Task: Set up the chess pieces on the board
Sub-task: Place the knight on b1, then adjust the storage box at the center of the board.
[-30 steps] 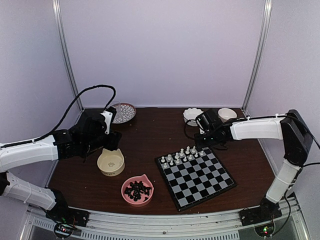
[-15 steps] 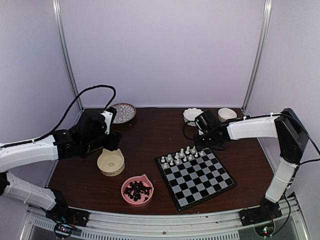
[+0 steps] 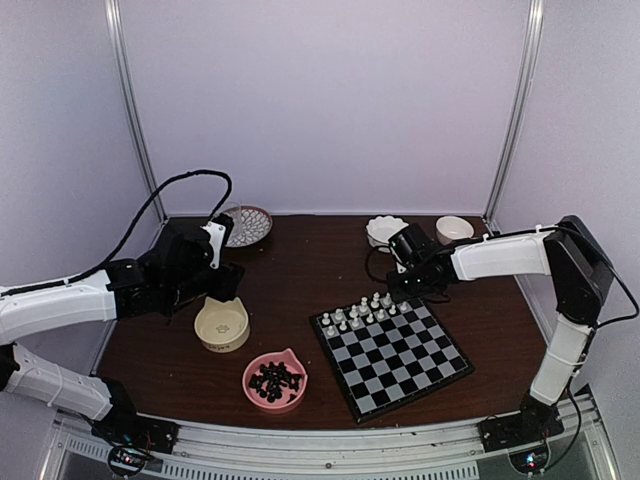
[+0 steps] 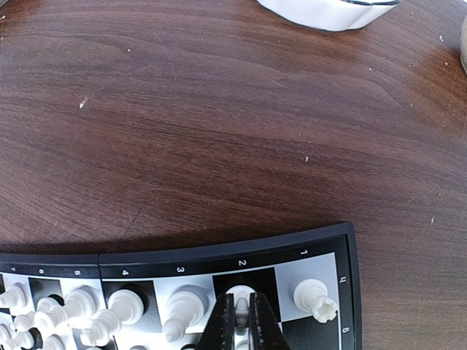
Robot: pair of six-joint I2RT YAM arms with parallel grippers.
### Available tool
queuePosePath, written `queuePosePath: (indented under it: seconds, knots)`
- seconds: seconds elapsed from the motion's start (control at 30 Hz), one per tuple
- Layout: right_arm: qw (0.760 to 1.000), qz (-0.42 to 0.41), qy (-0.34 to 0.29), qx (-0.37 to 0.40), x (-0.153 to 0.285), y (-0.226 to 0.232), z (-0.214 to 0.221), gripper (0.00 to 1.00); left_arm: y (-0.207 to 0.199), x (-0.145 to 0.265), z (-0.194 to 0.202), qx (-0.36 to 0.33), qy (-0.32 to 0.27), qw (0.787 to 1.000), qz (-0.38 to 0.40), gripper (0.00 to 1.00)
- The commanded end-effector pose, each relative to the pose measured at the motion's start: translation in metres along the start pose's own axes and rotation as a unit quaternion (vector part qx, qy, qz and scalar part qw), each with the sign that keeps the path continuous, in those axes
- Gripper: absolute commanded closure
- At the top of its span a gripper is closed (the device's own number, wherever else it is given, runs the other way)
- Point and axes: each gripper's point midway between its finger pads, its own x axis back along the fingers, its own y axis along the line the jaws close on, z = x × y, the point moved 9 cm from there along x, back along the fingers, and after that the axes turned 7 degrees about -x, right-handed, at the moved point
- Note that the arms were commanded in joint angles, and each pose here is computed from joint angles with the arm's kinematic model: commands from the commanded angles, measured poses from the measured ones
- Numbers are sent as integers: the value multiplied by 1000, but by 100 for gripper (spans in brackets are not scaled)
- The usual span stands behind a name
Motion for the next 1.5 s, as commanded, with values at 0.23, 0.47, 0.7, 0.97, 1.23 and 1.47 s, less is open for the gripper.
queuePosePath:
  seconds: [0.23, 0.47, 0.7, 0.97, 1.23, 1.47]
  knots:
    - [1000, 16, 1, 1, -2, -3, -4, 94, 0, -1, -4, 7, -17, 1000, 4, 43]
    - [1000, 21, -2, -3, 1, -4, -6, 84, 0, 0, -3, 8, -17, 1000, 5, 43]
    - [1000, 17, -12, -3, 8, -3, -11, 82, 1, 0, -3, 8, -18, 1000, 6, 43]
    - [999, -8, -34, -2, 29, 1, -25, 82, 1, -4, 2, 8, -7, 1000, -4, 43]
    - [997, -40, -72, -7, 65, -2, -26, 80, 22, -16, 25, 22, 45, 999, -14, 44]
    - [992, -75, -96, 19, 93, 10, -13, 77, 36, -29, 58, 60, 122, 991, 4, 40]
